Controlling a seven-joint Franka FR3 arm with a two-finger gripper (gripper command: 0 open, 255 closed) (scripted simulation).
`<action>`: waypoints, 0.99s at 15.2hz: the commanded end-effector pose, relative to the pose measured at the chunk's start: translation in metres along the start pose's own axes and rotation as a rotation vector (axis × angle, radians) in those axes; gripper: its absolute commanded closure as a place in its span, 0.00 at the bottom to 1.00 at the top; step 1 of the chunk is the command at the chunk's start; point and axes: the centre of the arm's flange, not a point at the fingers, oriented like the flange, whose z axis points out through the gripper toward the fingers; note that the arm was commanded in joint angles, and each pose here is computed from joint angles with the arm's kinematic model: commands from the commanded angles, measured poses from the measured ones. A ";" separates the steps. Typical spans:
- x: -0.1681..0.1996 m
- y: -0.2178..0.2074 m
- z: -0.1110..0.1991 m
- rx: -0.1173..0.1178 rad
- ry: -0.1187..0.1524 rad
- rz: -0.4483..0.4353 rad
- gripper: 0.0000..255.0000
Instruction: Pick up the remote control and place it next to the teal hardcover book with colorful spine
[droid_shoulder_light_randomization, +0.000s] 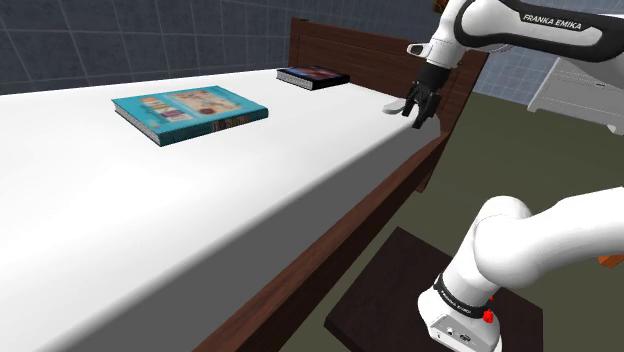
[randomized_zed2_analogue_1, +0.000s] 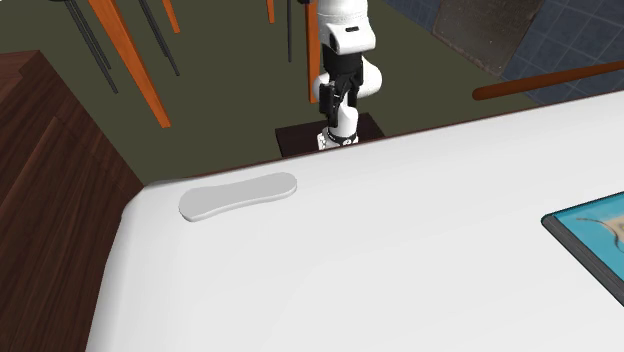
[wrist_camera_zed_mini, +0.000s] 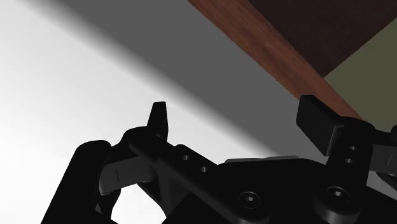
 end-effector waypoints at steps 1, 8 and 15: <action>-0.011 0.025 -0.001 0.004 -0.012 -0.072 0.00; -0.040 0.111 -0.003 0.018 -0.047 -0.303 0.00; -0.048 0.202 -0.005 0.033 -0.083 -0.534 0.00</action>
